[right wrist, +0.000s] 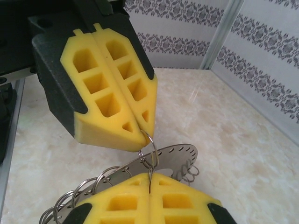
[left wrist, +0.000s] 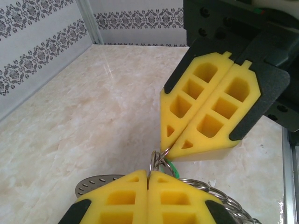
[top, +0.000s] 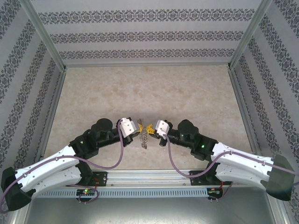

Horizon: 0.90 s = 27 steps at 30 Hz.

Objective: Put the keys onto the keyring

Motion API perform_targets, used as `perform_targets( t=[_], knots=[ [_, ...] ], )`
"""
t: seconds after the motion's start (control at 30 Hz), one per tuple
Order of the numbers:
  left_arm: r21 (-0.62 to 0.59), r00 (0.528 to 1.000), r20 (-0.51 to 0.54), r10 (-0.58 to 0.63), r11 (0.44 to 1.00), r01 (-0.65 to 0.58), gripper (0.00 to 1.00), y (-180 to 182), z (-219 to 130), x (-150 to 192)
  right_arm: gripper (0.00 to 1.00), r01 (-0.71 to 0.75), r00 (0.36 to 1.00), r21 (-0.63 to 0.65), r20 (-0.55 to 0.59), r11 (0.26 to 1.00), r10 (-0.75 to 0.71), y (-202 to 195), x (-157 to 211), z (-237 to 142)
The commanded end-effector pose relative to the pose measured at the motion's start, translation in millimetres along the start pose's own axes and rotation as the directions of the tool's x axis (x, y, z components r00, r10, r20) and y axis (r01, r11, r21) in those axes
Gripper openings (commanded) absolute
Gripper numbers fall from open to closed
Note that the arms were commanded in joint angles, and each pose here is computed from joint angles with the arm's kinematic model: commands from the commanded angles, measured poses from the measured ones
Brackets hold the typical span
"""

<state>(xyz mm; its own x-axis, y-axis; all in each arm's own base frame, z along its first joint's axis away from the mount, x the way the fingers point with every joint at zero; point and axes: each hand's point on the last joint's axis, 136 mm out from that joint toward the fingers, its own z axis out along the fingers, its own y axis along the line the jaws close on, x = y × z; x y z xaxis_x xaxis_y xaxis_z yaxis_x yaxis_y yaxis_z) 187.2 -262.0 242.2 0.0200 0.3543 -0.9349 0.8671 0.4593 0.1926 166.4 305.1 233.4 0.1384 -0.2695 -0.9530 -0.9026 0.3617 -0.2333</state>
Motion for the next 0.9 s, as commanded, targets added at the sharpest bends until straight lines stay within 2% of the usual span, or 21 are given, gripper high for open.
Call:
perform_targets(
  t=[0.0, 0.17, 0.87],
  knots=[
    [-0.012, 0.999, 0.047, -0.004, 1.000, 0.005, 0.00, 2.1, -2.5, -12.8, 0.00, 0.071, 0.985, 0.020, 0.159, 0.997, -0.074, 2.9, -32.9, -7.2],
    [-0.016, 0.999, 0.042, -0.006, 1.000, 0.007, 0.00, 2.8, -2.2, -11.2, 0.00, 0.104, 0.973, 0.039, 0.204, 0.994, -0.110, 5.1, -38.9, -10.7],
    [-0.029, 1.000, 0.017, 0.001, 1.000, -0.001, 0.00, 5.0, 0.0, -5.7, 0.00, 0.099, 0.967, 0.091, 0.226, 0.991, -0.117, -5.1, -55.5, -25.5]
  ],
)
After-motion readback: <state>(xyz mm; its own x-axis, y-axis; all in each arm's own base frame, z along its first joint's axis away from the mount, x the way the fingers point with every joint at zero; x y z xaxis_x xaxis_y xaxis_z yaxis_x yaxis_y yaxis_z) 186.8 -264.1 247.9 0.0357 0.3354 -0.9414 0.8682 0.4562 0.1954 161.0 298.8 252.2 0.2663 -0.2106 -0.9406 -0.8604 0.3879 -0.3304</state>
